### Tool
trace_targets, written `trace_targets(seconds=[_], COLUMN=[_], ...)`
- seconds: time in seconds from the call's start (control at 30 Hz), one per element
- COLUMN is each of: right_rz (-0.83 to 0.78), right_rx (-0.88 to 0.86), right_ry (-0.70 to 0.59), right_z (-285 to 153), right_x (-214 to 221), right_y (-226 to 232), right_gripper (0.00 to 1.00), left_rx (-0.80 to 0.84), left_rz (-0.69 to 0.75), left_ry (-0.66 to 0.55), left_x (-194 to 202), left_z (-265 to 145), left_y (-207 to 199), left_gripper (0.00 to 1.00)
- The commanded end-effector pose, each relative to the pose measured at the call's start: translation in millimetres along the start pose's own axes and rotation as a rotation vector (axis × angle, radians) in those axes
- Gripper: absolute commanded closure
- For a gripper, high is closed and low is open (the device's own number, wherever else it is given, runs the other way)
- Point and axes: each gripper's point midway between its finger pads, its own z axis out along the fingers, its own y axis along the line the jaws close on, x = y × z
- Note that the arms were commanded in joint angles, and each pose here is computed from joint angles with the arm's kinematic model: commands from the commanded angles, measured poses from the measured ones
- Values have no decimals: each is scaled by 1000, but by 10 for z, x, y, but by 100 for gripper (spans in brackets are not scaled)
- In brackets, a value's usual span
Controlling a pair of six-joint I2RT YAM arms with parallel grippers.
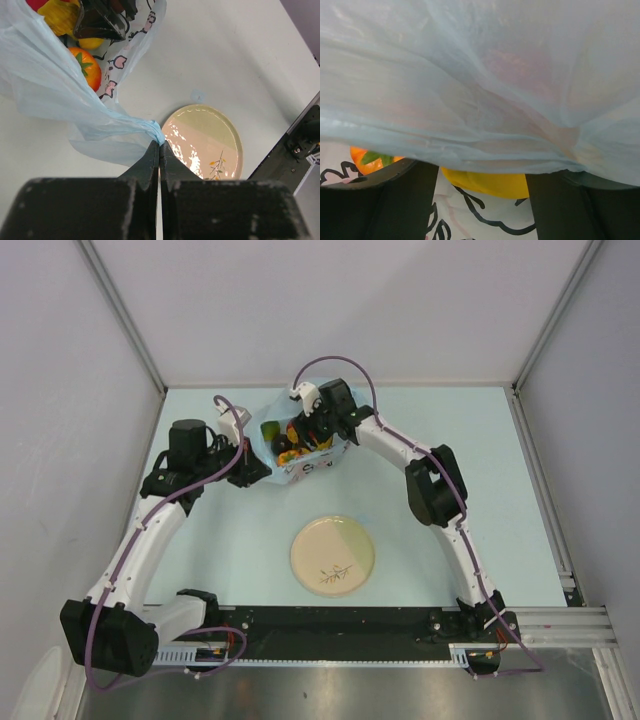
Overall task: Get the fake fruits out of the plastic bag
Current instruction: Take out the fake fruit from the plastic bag, then place the fake fruit on the plate.
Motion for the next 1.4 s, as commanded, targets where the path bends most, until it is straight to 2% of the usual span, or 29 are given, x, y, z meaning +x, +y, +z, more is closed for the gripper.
trace_targets(seconds=[0.0, 0.07, 0.17, 0.27, 0.37, 0.43, 0.5, 0.53, 0.6, 0.63, 0.67, 0.73, 0.77, 0.83, 0.9, 0.97, 1.0, 1.03, 1.07, 1.17, 1.3, 1.37], right_rz=[-53, -61, -98, -132, -128, -135, -133, -143, -98, -95, -59, -66, -59, -109, -138, -170, -174, -197, -221, -231, -232, -260], right_rx=[-18, -60, -131, -161, -177, -183, -196, -196, -223, -231, -260, -269, -284, -341, -392, -421, -441, -464, -507, -561, -541, -523], right_ry=[-86, -109, -143, -153, -179, -244, -269, -305, -265, -282, -233, -259, -228, -235, -209, -272, -259, -271, -287, -226, -206, -163], right_z=[-122, -169, -251, -307, -487, -766, -951, -1188, -1340, -1575, -1579, -1897, -1907, -2131, -2179, -2461, -2444, -2499, -2615, -2670, -2567, -2494], right_x=[-325, -379, -443, -464, -591, -865, -945, -1112, -1035, -1135, -954, -1001, -825, -792, -517, -501, -270, -220, -204, -32, -17, 92], right_y=[17, 95, 246, 346, 419, 483, 584, 654, 810, 911, 1068, 1284, 1409, 1770, 2039, 2178, 2241, 2298, 2399, 2601, 2752, 2828], right_gripper=[40, 47, 68, 83, 89, 89, 89, 89, 90, 90, 90, 90, 89, 89, 89, 89, 89, 89, 89, 89, 89, 90], left_rx=[20, 23, 36, 46, 52, 54, 63, 65, 69, 71, 91, 109, 115, 121, 118, 96, 82, 67, 45, 32, 69, 93], left_rz=[46, 44, 31, 21, 17, 15, 3, -2, -34, -48, -73, -115, -127, -177, -164, -112, -60, 26, 38, 143, 153, 127], left_ry=[-46, -47, -48, -51, -56, -58, -60, -64, -61, -59, -53, -41, -43, -29, -46, -33, -43, -42, -12, 31, 81, 61], left_x=[-125, -130, -129, -146, -179, -199, -220, -245, -259, -288, -287, -241, -230, -115, -98, -81, -161, -181, -147, -233, -64, -53], left_z=[-41, -30, 2, 29, 43, 56, 74, 72, 98, 99, 92, 106, 116, 148, 173, 199, 180, 176, 158, 89, 68, 30], left_y=[-37, -35, -39, -42, -51, -50, -72, -88, -110, -118, -165, -195, -200, -201, -174, -97, -75, -23, 14, 38, -26, -114], left_gripper=[100, 100, 100, 100, 100, 100, 100, 100, 100, 100, 100, 100, 100, 100, 100, 100, 100, 100, 100, 100, 100, 100])
